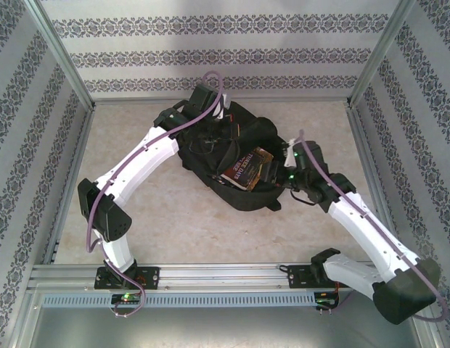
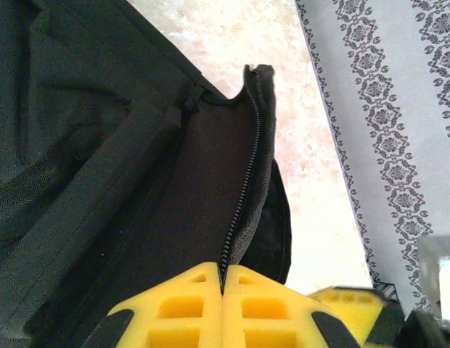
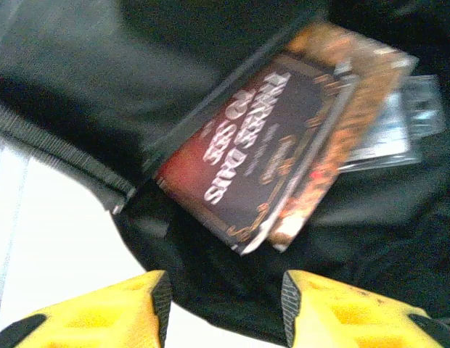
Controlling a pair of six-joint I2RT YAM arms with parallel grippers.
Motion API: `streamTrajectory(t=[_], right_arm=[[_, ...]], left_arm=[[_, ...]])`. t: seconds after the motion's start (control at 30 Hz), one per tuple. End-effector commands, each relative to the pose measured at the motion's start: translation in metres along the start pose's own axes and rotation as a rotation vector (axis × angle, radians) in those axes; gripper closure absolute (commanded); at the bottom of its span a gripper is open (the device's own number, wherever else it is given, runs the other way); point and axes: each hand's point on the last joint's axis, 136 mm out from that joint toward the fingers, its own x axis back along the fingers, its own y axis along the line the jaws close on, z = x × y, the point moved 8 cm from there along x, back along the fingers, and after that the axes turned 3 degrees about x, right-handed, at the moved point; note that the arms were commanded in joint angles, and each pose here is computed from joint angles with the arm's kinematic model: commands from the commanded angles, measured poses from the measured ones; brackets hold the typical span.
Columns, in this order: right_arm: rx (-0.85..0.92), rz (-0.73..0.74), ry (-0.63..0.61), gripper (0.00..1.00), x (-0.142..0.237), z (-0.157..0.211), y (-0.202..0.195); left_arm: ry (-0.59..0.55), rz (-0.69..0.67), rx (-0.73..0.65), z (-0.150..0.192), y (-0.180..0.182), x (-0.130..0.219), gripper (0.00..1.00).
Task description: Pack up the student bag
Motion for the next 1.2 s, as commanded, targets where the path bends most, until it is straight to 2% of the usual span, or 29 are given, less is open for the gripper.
streamTrajectory(t=[0.0, 0.2, 0.3, 0.4, 0.53, 0.87, 0.97, 1.17], right_arm=[[0.232, -0.102, 0.037, 0.52, -0.015, 0.007, 0.021], [0.261, -0.200, 0.131, 0.49, -0.053, -0.001, 0.044], [0.285, -0.180, 0.147, 0.49, -0.070, -0.002, 0.047], [0.279, -0.160, 0.168, 0.53, -0.087, -0.001, 0.044], [0.276, -0.167, 0.218, 0.52, -0.106, 0.008, 0.048], [0.246, -0.183, 0.312, 0.53, -0.136, 0.026, 0.057], [0.234, -0.192, 0.329, 0.63, -0.144, 0.027, 0.057], [0.229, -0.222, 0.321, 0.98, -0.144, 0.024, 0.060]], left_arm=[[-0.031, 0.006, 0.005, -0.006, 0.000, -0.002, 1.00], [-0.089, 0.007, 0.029, -0.010, 0.005, 0.020, 1.00], [-0.101, 0.012, 0.038, -0.011, 0.007, 0.025, 1.00], [-0.104, 0.011, 0.047, -0.012, 0.011, 0.026, 1.00], [-0.123, 0.014, 0.061, -0.015, 0.014, 0.030, 1.00], [-0.149, 0.018, 0.080, -0.021, 0.019, 0.037, 1.00], [-0.146, 0.018, 0.082, -0.021, 0.020, 0.036, 1.00], [-0.116, 0.025, 0.099, -0.016, 0.026, 0.024, 1.00]])
